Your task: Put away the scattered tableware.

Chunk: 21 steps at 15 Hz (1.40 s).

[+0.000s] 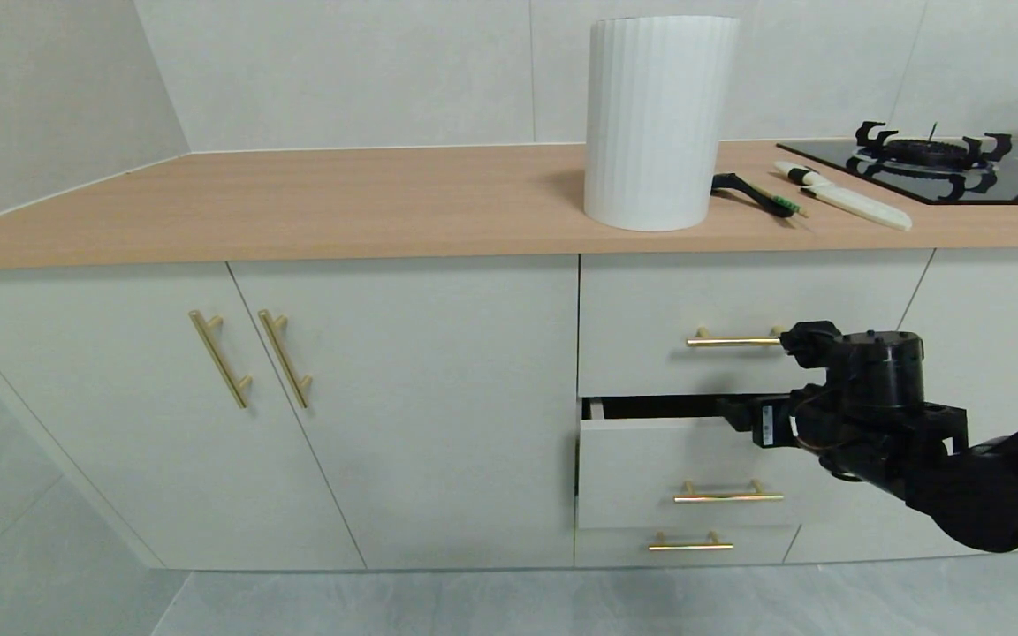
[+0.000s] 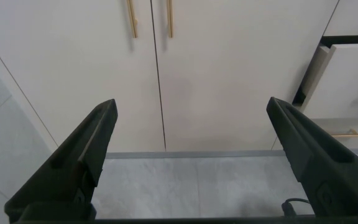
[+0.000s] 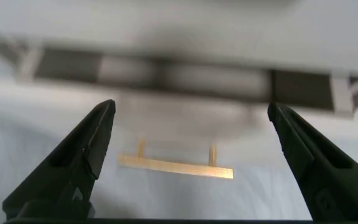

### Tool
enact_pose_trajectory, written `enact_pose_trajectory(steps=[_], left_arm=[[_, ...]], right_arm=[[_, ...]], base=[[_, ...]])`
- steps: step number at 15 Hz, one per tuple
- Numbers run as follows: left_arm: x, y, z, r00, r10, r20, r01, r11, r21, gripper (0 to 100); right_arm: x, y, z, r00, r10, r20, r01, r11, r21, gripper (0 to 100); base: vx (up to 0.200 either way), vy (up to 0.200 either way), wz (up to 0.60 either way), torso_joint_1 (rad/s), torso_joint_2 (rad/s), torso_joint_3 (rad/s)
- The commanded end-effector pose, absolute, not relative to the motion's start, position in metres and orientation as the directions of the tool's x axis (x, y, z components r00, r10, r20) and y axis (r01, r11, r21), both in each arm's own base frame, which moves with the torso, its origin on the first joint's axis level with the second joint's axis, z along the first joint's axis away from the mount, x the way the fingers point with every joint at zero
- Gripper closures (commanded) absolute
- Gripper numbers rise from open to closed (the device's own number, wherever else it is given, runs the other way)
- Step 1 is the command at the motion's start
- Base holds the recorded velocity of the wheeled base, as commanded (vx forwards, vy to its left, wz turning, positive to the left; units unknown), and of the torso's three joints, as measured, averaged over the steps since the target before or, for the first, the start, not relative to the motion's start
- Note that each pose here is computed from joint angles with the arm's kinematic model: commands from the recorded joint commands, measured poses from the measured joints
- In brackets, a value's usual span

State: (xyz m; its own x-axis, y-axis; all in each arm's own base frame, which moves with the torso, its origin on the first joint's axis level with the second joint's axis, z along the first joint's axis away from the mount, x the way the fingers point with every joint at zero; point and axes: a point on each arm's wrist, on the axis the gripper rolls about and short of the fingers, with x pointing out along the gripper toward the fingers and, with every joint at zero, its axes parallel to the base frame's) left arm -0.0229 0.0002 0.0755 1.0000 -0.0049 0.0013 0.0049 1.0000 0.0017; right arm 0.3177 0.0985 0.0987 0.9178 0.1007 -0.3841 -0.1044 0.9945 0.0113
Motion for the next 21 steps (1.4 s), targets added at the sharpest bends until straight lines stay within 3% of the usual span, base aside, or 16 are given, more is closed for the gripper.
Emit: enact_pose_trajectory(steps=[1,12,21], left_arm=[[-0.023,0.000,0.075,1.000,-0.005,0.000,0.005,1.000,0.002,0],[-0.023,0.000,0.075,1.000,-0.005,0.000,0.005,1.000,0.002,0],[-0.023,0.000,0.075,1.000,-0.005,0.000,0.005,1.000,0.002,0]], right_arm=[[0.325,0.100,0.083,0.915,0.080,-0.395,-0.086,0.996,0.003,0],[0.355,0.105,0.044,0.920,0.020,-0.391,-0.026,1.000,-0.010,0],[0.346,0.101,0.053,0.901,0.013,-0.433,-0.025,0.999,-0.023,0]], base=[[0.000,0.000,0.00,0.000,0.00,0.000],[0.000,0.000,0.00,0.000,0.00,0.000],[0.000,0.000,0.00,0.000,0.00,0.000]])
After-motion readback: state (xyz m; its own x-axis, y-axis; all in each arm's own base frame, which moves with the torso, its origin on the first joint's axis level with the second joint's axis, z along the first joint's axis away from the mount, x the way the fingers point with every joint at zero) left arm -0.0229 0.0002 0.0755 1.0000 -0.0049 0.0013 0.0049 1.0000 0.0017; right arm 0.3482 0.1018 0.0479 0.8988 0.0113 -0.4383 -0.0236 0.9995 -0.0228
